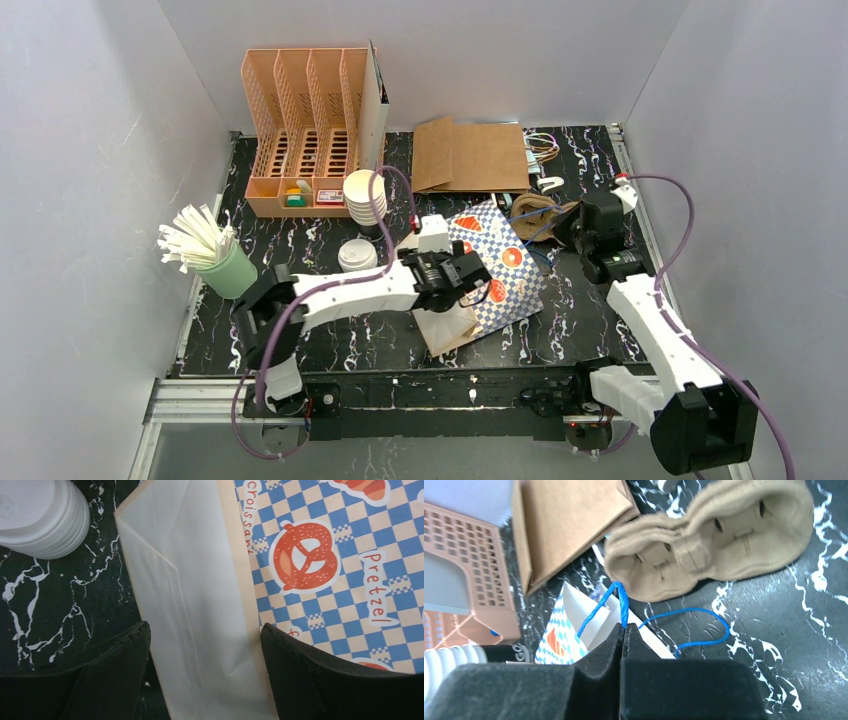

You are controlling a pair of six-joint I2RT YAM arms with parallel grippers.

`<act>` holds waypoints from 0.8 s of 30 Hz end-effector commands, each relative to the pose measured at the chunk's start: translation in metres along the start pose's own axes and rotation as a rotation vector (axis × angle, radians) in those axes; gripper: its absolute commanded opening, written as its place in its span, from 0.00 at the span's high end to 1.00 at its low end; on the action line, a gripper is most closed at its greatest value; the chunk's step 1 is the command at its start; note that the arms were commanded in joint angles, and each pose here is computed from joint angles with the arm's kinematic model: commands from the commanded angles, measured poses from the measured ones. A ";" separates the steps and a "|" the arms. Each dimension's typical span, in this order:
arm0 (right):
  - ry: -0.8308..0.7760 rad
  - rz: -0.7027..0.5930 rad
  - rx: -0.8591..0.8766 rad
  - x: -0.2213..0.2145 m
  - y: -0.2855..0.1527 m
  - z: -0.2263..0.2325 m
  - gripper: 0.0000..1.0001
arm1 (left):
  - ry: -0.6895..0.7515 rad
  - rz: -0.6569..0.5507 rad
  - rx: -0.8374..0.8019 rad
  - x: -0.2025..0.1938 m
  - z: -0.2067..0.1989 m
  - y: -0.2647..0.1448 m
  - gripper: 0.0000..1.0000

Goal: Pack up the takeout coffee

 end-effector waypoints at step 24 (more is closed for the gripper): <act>-0.261 0.038 0.581 0.081 -0.124 0.138 0.99 | -0.096 -0.080 -0.433 -0.002 0.082 -0.070 0.06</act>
Point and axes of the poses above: each gripper's point midway between its finger pads, its own y axis out along the fingers, its own z axis along the line the jaws close on, x = y × z, the point moved 8 cm from there along -y, back along the fingers, and after that the axes turned 13 degrees about y, right-handed, at the moved point
